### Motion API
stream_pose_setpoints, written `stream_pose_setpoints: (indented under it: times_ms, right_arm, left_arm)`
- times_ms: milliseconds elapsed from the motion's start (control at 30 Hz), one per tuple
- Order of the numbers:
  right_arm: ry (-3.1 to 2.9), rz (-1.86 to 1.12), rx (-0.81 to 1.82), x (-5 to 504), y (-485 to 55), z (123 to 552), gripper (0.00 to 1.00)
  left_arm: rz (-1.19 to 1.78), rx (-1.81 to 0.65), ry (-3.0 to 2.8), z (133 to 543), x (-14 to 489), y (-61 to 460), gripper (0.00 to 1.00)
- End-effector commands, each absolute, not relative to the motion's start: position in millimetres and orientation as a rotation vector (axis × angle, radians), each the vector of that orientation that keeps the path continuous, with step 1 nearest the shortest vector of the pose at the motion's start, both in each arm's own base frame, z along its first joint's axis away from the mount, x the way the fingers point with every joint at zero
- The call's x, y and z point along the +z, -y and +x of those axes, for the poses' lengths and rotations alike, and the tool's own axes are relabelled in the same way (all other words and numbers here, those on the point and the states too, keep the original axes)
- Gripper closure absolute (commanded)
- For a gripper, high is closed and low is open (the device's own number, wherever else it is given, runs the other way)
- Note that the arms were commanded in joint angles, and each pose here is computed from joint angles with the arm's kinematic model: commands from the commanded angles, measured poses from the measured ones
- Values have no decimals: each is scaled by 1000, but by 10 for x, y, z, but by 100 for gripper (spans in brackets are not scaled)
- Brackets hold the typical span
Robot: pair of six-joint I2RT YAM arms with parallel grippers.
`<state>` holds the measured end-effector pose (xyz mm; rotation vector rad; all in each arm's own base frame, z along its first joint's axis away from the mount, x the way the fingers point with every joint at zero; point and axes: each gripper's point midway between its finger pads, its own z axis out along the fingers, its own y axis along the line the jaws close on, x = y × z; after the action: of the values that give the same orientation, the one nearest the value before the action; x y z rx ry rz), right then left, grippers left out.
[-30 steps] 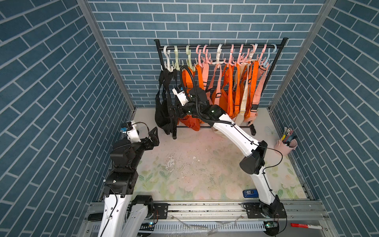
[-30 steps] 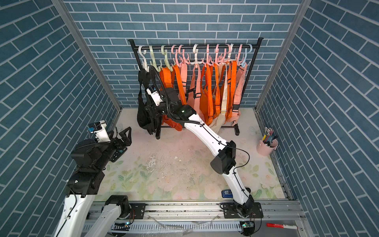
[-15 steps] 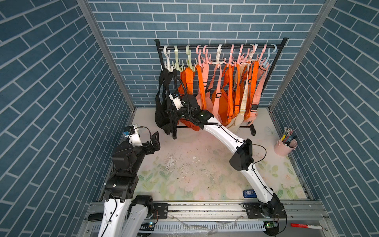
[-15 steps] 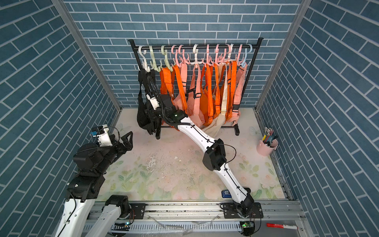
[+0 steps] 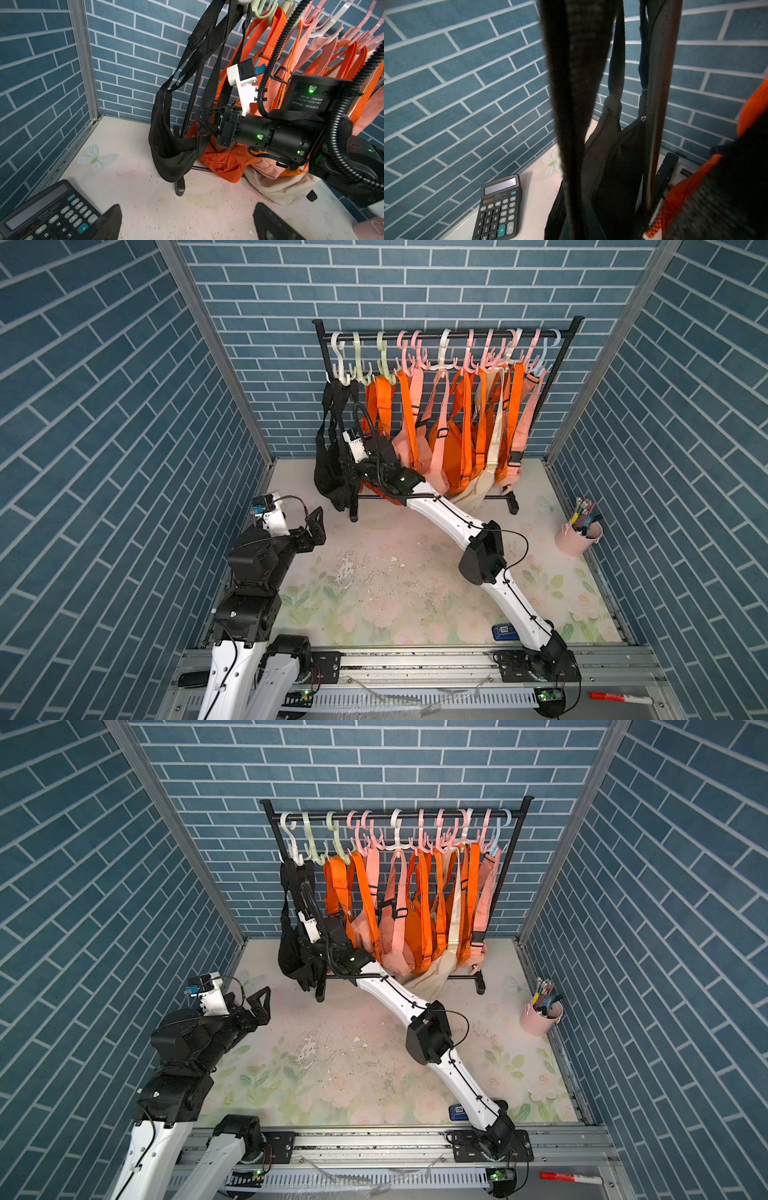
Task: Take the bag off the hook
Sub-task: Pick up the bag from the hook.
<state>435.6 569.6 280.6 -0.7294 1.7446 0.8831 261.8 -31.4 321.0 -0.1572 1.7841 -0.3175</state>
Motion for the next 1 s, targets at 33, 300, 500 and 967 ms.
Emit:
stream_pose_setpoints:
  times_ms: [33, 300, 500, 967]
  right_arm:
    - [-1682, -701, 913, 3254, -5585, 4254, 100]
    - [-1684, -735, 884, 3555, -5352, 4056, 100]
    - [-1685, -759, 885, 3754, -5191, 3897, 100]
    - [-1676, -786, 860, 4066, -4754, 3663, 100]
  left_arm:
    - [-155, -345, -1775, 2647, 3207, 354, 1]
    - [-178, -390, -1712, 2797, 3538, 383, 1]
    - [-199, -377, -1678, 3065, 3767, 363, 1]
    - [-140, -325, -1689, 4028, 4081, 417, 1]
